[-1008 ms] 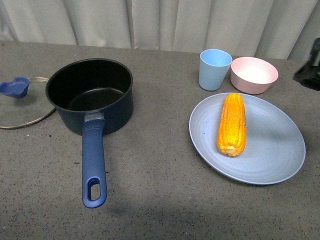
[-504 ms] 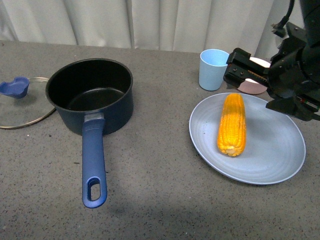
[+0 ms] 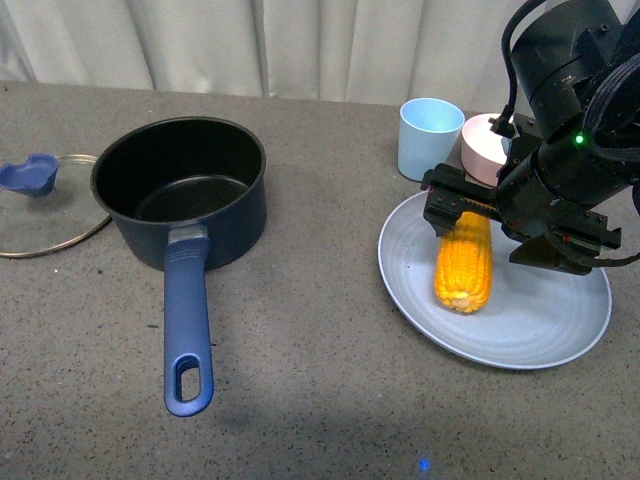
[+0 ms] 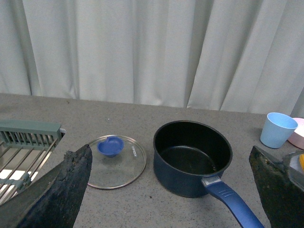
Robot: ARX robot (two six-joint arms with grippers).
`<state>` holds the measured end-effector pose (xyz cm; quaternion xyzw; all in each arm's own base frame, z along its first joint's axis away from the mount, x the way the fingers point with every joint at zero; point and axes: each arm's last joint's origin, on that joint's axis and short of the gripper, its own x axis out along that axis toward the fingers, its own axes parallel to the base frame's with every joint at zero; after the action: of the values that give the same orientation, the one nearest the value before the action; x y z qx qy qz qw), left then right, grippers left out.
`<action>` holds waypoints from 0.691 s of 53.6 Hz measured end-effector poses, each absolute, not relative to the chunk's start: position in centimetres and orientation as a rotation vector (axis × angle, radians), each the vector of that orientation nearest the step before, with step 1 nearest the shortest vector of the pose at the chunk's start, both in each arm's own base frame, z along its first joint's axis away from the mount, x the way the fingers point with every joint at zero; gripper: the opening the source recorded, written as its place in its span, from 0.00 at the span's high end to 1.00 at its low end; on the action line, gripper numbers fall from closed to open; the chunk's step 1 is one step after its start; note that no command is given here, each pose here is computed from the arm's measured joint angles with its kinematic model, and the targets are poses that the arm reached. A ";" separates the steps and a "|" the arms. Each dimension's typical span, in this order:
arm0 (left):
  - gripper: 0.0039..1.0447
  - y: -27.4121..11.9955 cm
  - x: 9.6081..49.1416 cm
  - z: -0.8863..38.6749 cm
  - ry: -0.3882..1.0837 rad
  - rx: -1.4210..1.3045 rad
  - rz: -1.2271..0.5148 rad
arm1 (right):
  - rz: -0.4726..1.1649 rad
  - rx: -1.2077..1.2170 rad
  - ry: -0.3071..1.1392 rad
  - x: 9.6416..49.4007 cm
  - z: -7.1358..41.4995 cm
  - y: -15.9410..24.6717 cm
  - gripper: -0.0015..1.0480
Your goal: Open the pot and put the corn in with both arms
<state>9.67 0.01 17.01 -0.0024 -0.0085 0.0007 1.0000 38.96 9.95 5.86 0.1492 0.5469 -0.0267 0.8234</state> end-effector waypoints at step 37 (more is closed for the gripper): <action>0.06 0.0 9.7 17.0 -0.017 -0.004 0.001 | 0.156 0.509 0.998 39.4 11.7 9.7 0.85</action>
<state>9.67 0.01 17.01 -0.0022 -0.0085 0.0007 1.0000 39.44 9.75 11.74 0.2413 0.4728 0.0739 0.8443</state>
